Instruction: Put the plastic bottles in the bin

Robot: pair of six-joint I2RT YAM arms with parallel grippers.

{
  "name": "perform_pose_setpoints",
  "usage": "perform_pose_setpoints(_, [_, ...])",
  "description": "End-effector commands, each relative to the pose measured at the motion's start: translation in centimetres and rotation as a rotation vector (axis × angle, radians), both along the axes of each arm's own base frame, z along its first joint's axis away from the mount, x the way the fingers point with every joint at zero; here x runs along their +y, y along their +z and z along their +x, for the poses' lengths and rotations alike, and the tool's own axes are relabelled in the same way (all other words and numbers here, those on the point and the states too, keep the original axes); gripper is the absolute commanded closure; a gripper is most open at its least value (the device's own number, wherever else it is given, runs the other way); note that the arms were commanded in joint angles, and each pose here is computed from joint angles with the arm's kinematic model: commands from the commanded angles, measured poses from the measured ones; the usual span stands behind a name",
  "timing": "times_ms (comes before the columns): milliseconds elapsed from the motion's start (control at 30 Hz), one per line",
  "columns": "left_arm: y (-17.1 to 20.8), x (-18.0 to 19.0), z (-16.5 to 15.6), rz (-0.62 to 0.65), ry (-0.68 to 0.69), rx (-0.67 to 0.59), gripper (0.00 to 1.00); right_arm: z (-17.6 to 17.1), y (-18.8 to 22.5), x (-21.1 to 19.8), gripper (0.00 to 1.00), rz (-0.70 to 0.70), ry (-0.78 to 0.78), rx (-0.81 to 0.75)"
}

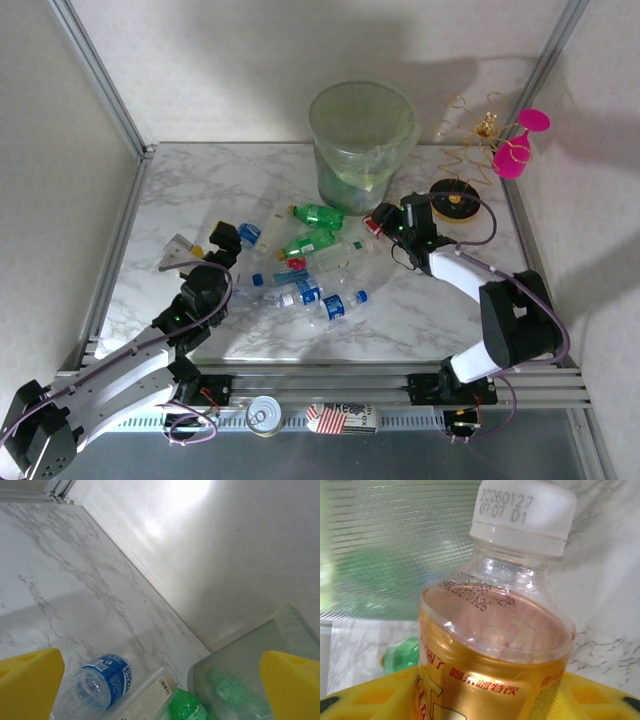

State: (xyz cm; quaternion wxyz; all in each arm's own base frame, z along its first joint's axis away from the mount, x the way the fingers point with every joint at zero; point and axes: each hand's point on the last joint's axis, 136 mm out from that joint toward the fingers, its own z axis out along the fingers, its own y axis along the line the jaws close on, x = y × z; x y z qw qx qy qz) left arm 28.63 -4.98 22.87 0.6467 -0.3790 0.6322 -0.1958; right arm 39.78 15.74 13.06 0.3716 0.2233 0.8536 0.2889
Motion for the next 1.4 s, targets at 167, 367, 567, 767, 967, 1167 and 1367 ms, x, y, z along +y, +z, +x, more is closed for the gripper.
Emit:
perform_pose_setpoints(167, [1.7,0.1,0.1,-0.008,-0.002,-0.023,0.00,-4.2,3.9,2.3,0.49,-0.059,0.300,-0.081])
perform_pose_setpoints(367, [2.3,-1.2,0.7,-0.004,-0.062,-0.019,0.00,-5.7,9.3,2.4,0.51,-0.049,0.351,-0.211])
perform_pose_setpoints(567, [2.1,-3.4,1.7,-0.030,-0.150,-0.010,0.01,-6.1,15.8,3.2,0.52,-0.014,0.400,-0.351])
perform_pose_setpoints(767, [2.0,-4.0,2.0,0.005,-0.173,0.008,0.00,-3.9,22.3,3.4,0.52,-0.049,0.377,-0.509])
perform_pose_setpoints(967, [2.2,-3.3,1.8,0.073,-0.152,0.017,0.00,1.9,26.5,4.3,0.53,-0.111,0.332,-0.609])
perform_pose_setpoints(1167, [1.4,-3.2,1.3,0.080,-0.172,0.025,0.00,9.1,25.3,4.8,0.52,-0.200,0.270,-0.588])
perform_pose_setpoints(1367, [0.0,-2.7,0.6,0.104,-0.169,0.065,0.01,15.1,22.2,5.6,0.52,-0.290,0.251,-0.509])
